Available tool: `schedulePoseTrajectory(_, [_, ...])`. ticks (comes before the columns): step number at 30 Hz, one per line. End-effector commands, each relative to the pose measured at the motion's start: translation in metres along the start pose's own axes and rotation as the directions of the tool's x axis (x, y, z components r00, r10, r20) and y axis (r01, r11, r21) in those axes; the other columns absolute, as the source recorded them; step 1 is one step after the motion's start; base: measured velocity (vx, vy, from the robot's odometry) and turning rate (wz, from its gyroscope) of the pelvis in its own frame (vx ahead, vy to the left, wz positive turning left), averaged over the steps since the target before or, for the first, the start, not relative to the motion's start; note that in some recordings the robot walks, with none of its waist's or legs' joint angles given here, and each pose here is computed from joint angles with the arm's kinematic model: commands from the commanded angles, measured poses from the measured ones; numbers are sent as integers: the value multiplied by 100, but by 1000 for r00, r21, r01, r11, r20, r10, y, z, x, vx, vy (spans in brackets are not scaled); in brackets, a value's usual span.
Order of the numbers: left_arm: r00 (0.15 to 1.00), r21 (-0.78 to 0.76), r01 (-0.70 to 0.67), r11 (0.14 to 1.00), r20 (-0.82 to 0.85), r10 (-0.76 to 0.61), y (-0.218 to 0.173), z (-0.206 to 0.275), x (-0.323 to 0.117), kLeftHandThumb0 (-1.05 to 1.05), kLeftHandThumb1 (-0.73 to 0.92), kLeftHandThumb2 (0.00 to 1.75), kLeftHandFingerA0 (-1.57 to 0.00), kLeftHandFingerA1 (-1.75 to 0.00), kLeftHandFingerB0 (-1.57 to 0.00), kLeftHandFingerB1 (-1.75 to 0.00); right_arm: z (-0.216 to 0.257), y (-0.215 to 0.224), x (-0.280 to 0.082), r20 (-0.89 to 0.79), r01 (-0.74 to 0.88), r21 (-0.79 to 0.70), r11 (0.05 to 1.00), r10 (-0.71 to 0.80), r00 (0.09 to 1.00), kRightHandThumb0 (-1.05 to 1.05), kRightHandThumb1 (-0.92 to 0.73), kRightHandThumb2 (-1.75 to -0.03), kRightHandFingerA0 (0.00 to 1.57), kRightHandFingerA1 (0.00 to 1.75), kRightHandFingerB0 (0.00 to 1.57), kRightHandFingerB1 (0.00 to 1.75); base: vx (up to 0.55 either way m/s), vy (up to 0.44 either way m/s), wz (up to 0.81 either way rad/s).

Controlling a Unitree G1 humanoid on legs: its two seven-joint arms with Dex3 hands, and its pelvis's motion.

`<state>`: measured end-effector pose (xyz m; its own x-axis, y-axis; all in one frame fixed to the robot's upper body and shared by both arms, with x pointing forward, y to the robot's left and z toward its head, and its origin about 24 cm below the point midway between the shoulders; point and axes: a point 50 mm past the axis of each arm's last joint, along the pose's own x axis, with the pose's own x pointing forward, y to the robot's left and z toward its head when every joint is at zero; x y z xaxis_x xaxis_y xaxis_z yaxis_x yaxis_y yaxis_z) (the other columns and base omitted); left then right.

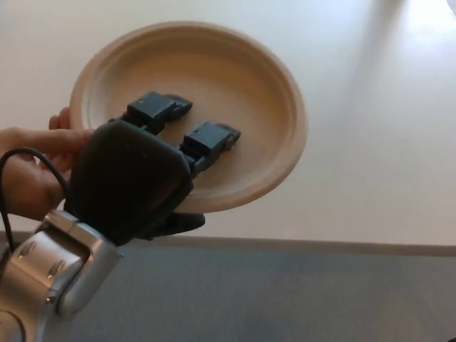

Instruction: A person passes a plate to the robot and the robot grabs it with its left hand and places it at the centre of the table infront of it

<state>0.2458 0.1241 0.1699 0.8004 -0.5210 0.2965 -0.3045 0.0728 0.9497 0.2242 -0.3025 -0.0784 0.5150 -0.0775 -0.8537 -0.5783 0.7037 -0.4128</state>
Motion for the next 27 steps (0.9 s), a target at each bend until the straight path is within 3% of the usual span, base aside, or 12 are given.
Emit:
schedulePoseTrajectory(1, [977, -82, -211, 974, 9, 212, -7, -4, 3, -30, 48, 62, -102, -137, -79, -56, -2, -7, -3, -5, 12, -16, 1000, -12, 1000, -64, -78, -63, 68, 61, 45, 46, 0, 0, 0])
schedulePoseTrajectory(4, [976, -108, -213, 971, 10, 215, -11, -5, 2, -24, 58, 57, -88, -139, -77, -52, -1, -8, -3, -4, 10, 6, 1000, -10, 1000, -62, -77, -63, 62, 61, 42, 47, 0, 0, 0])
schedulePoseTrajectory(12, [977, -93, -210, 973, 6, 212, -13, -7, 3, -27, 60, 59, -89, -127, -76, -52, 3, -12, -3, 2, 23, 20, 1000, -23, 1000, -63, -76, -61, 64, 60, 43, 46, 0, 0, 0])
schedulePoseTrajectory(17, [973, -93, -227, 969, 18, 230, -14, -11, 8, -27, 59, 58, -90, -126, -76, -53, 7, -17, -4, 25, 19, 37, 999, -20, 999, -60, -77, -63, 61, 61, 43, 47, 0, 0, 0])
schedulePoseTrajectory(22, [978, -142, -209, 968, -1, 211, -19, -15, 10, -26, 60, 58, -86, -127, -74, -53, 11, -19, -4, 22, 36, 1, 999, -36, 999, -62, -78, -63, 67, 61, 45, 46, 0, 0, 0])
schedulePoseTrajectory(23, [977, -152, -213, 965, -3, 215, -20, -16, 10, -26, 59, 58, -91, -116, -74, -53, 13, -21, -4, 23, 36, 11, 999, -36, 999, -62, -78, -63, 66, 62, 46, 47, 0, 0, 0])
schedulePoseTrajectory(25, [973, -166, -226, 960, 0, 229, -21, -17, 10, -27, 57, 57, -94, -113, -76, -53, 13, -21, -4, 22, 37, 14, 999, -38, 999, -62, -78, -63, 67, 62, 47, 48, 0, 0, 0])
schedulePoseTrajectory(26, [972, -190, -229, 955, 6, 234, -23, -18, 10, -31, 53, 59, -97, -101, -74, -56, 14, -22, -4, 30, 32, 20, 999, -33, 999, -60, -60, -104, 62, 72, 38, 58, 0, 0, 0])
schedulePoseTrajectory(27, [972, -201, -230, 952, 9, 237, -24, -18, 10, -31, 53, 59, -97, -101, -74, -56, 14, -22, -4, 34, 30, 23, 999, -31, 999, -60, -60, -104, 62, 72, 38, 58, 0, 0, 0])
